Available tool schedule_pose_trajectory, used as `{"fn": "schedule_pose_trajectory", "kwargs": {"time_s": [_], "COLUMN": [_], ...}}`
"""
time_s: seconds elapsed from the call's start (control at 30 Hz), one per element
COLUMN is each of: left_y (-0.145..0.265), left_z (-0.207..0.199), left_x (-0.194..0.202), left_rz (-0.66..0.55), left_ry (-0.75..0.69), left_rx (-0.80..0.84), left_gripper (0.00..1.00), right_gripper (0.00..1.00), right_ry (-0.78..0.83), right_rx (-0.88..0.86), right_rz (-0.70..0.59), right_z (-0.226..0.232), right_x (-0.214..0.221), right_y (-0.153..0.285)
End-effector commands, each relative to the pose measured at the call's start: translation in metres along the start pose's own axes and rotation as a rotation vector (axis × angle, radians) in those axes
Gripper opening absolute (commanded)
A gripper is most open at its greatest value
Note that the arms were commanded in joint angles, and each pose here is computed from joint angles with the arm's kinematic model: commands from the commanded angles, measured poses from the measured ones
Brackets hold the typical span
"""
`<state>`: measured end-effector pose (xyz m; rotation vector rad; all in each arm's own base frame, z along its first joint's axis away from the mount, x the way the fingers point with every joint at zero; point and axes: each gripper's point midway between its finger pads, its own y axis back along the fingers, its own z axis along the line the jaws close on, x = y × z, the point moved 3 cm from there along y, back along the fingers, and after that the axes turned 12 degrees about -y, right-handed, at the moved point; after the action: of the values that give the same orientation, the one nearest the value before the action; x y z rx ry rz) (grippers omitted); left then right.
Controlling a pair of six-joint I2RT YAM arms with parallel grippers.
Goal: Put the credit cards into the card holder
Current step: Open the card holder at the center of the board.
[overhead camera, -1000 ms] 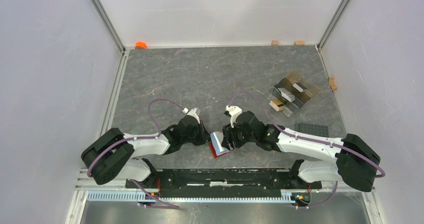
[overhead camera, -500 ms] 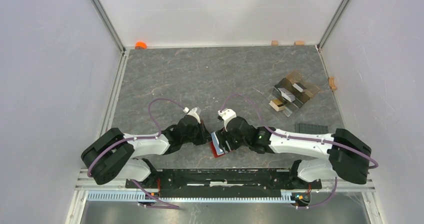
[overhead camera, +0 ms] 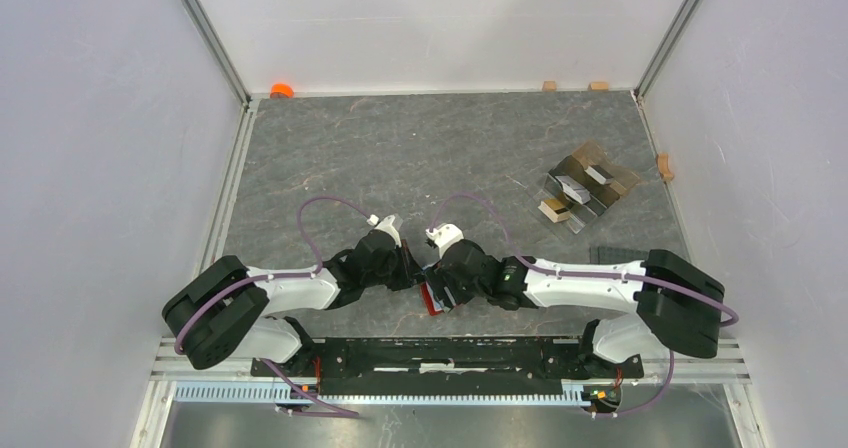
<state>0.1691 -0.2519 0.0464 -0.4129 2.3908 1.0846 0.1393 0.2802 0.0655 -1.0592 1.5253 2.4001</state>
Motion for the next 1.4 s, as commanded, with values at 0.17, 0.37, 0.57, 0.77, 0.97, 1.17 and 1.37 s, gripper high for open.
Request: {"fn": "schedule_pose_trajectory", "kwargs": {"time_s": [0.17, 0.37, 0.57, 0.77, 0.97, 1.17, 1.37], "left_y": [0.001, 0.002, 0.002, 0.002, 0.002, 0.003, 0.005], "left_z": [-0.009, -0.009, -0.009, -0.008, -0.007, -0.006, 0.0], "left_x": [-0.014, -0.013, -0.012, -0.012, -0.011, -0.011, -0.01], "left_rz": [-0.052, -0.054, -0.055, -0.054, -0.054, -0.055, -0.059], "left_ry": [-0.047, -0.046, -0.041, -0.04, -0.039, -0.038, -0.042], "left_rx": [0.04, 0.042, 0.046, 0.044, 0.042, 0.041, 0.018], "left_gripper": [0.02, 0.02, 0.02, 0.02, 0.02, 0.02, 0.02], "right_gripper": [0.8, 0.81, 0.83, 0.84, 0.85, 0.85, 0.84], "right_ry": [-0.026, -0.019, -0.01, -0.018, -0.038, -0.044, -0.036], "right_rx": [0.056, 0.149, 0.227, 0.183, 0.155, 0.187, 0.287], "right_rz": [-0.061, -0.06, -0.075, -0.079, -0.078, -0.07, -0.112], "right_z": [0.005, -0.002, -0.003, 0.011, 0.015, 0.011, -0.006], "right_x": [-0.017, -0.012, -0.013, -0.012, -0.011, -0.007, -0.013], "right_y": [-0.008, -0.012, -0.013, -0.014, -0.015, -0.019, -0.006]}}
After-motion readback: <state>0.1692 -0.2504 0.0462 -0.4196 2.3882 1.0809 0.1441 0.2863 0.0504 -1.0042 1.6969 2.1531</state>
